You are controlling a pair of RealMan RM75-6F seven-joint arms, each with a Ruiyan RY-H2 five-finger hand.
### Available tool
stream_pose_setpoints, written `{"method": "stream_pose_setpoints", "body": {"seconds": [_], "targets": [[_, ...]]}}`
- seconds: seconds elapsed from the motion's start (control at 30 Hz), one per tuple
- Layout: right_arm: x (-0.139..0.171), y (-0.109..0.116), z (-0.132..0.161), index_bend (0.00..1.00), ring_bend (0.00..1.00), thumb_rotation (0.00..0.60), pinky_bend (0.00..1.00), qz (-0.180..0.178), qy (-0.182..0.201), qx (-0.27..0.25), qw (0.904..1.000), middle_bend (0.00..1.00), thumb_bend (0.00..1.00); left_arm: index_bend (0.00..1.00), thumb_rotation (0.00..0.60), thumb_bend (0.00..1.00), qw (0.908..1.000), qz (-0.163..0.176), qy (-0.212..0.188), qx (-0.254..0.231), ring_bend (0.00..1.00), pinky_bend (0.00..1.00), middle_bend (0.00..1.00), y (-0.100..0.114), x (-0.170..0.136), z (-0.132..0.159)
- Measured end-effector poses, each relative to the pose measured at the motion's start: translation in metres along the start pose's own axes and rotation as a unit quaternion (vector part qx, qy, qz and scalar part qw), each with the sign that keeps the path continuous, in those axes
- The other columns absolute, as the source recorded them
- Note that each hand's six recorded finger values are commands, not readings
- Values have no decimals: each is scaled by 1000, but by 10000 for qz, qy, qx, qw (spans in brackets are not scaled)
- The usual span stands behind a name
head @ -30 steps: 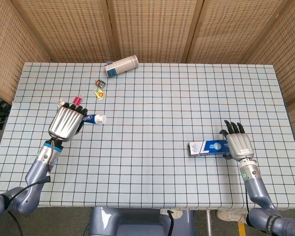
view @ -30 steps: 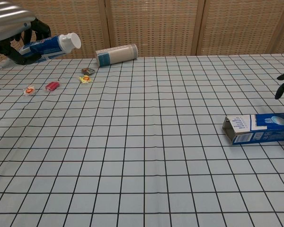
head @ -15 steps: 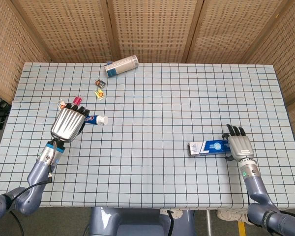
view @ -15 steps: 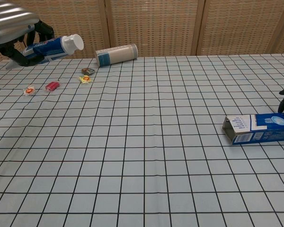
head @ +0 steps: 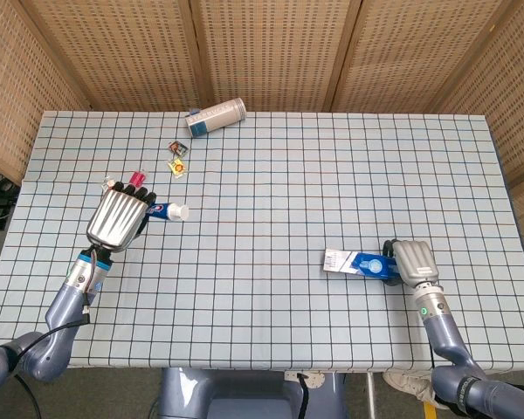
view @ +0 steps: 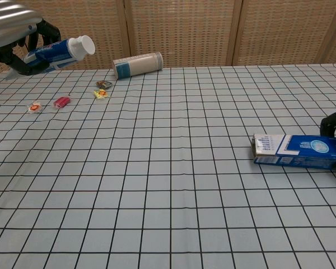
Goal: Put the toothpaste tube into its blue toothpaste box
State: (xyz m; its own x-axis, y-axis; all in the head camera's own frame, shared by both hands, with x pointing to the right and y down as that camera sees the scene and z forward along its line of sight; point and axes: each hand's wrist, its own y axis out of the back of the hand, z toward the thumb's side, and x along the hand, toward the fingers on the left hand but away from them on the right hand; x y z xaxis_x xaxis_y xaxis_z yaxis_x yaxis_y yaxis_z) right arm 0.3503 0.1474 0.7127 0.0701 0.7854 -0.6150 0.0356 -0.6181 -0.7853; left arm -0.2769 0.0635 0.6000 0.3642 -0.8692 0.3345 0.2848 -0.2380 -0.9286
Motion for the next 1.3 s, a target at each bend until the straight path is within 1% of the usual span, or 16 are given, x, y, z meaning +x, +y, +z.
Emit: {"method": "stream_pose_setpoints", "body": {"seconds": [0.2,0.37,0.53,0.67,0.77,0.93,1.1,1.23,1.3], "targets": [[4,15,27,781,575,600,628,13,238,-659,9975,566,231,833,600,584,10000,39,-26,-12,483,451,506,5,0,0],[6,32,56,779,575,600,628,51,469,-1171,9920,565,231,833,600,583,9999,94,-88,12,482,451,506,14,1,1],[2,54,84,775,575,600,628,52,602,-1599,9853,565,231,833,600,584,9997,89,-208,130,483,451,506,32,6,-1],[-5,70,101,773,575,600,628,19,653,-1810,9813,565,231,833,600,584,9992,91,-300,266,483,451,506,50,13,-4],[-12,83,116,773,575,600,628,-40,734,-1870,9796,565,231,833,600,584,9982,111,-368,465,483,451,506,66,20,-7],[-21,96,129,773,576,600,628,-78,762,-1976,9773,565,231,834,600,584,9927,106,-506,1087,483,451,506,92,34,-11],[-29,103,132,774,576,600,628,-73,727,-2044,9762,565,231,834,600,583,9818,273,-650,1762,482,451,506,116,49,-4],[-33,105,131,774,578,600,628,-63,702,-2074,9757,566,231,834,600,583,9760,313,-690,2043,483,451,506,124,56,-1],[-34,106,130,774,578,600,628,-61,697,-2057,9761,566,231,835,600,583,9684,389,-752,2345,482,451,506,128,58,4]]}}
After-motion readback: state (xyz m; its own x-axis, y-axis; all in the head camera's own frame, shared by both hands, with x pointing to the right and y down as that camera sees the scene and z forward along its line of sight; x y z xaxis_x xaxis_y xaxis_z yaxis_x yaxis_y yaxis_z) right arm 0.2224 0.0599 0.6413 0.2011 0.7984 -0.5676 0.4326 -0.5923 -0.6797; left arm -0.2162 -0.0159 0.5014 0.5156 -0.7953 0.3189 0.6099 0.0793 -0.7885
